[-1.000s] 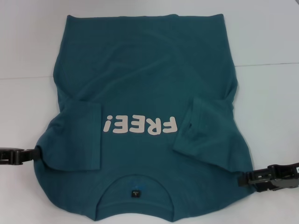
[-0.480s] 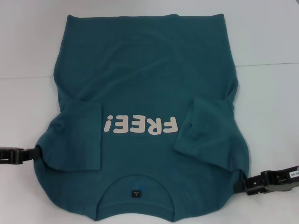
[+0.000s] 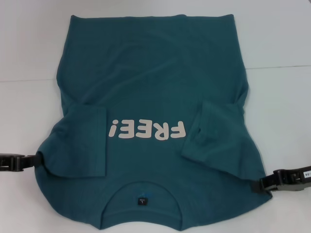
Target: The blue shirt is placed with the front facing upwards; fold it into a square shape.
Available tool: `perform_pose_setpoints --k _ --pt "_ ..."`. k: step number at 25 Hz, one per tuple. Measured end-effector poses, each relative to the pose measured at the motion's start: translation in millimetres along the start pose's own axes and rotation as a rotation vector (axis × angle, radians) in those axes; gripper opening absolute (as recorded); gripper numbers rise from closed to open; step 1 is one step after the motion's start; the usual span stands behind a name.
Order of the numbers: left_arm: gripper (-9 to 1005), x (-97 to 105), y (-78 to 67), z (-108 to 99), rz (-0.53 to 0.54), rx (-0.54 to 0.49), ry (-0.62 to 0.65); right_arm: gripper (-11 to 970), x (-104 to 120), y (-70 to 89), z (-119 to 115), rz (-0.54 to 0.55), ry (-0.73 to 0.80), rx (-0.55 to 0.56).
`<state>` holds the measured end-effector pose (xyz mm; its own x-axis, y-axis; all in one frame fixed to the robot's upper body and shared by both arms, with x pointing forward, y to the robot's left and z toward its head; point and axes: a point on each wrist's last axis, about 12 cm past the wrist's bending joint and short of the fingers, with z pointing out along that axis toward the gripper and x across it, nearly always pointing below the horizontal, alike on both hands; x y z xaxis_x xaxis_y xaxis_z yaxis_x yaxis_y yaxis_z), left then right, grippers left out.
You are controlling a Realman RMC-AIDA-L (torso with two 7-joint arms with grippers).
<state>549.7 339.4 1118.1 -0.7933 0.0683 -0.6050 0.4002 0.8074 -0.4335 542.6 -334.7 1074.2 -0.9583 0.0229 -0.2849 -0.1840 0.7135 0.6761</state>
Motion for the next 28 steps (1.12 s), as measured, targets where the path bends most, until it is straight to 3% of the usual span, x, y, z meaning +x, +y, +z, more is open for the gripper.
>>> perform_pose_setpoints --k 4,7,12,20,28 --pt "22 0 0.2 0 -0.001 -0.001 0.0 288 -1 -0.6 -2 0.004 -0.01 -0.001" --pt "22 0 0.1 0 -0.001 0.0 0.001 53 -3 -1.9 -7 0.02 -0.014 0.008" --pt "21 0 -0.5 0 0.002 0.004 0.002 4 -5 -6.0 -30 0.063 -0.03 0.017" --pt "21 -3 -4.5 -1 0.005 0.03 -0.008 213 13 -22.4 -73 0.175 -0.143 -0.048" --pt "21 -8 -8.3 -3 0.009 0.061 -0.021 403 24 -24.6 -70 0.208 -0.127 -0.079"
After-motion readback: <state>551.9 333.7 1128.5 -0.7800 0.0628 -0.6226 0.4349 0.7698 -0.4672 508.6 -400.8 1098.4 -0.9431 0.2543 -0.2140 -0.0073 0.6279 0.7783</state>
